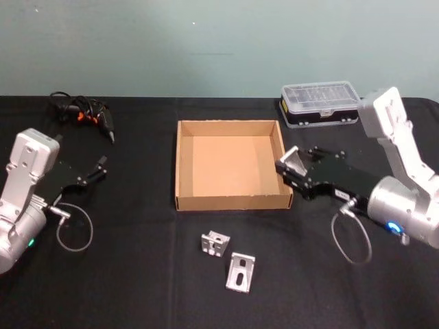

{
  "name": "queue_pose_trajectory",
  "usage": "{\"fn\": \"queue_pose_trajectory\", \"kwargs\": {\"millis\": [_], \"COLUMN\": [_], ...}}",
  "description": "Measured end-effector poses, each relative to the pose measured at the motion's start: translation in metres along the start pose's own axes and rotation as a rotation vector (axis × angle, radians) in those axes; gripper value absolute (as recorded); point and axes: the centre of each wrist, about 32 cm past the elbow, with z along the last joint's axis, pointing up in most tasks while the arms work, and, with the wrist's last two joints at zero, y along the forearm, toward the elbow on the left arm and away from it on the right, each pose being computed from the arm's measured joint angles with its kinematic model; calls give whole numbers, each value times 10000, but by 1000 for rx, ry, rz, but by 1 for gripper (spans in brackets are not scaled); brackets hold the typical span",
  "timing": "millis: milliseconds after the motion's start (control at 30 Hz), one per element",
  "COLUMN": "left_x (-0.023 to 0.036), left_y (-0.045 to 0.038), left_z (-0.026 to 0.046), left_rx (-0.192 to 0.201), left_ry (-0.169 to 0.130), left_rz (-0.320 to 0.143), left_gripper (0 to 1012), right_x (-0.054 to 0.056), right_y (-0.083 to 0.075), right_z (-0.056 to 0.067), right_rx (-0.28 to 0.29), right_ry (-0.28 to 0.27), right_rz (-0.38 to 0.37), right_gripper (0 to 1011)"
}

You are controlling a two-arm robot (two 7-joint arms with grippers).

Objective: Use one hand to pick up the angle iron from the table and place it into the box.

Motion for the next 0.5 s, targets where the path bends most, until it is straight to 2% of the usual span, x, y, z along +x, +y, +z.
{"fn": "queue_pose_trajectory", "kwargs": {"millis": [233,500], "left_x": [0,0], "left_y": [0,0], "left_z": [0,0], "left_rx": [0,0], "left_ry": [0,0], "left_rz": [0,0], "left_gripper": [1000,1000], "right_x": [110,212], "right_y": [302,627], "right_z": [16,-59], "right_rx": [-19,-78], "right_ry": [5,19], "right_rz": [-12,-6], "right_gripper": [474,474]}}
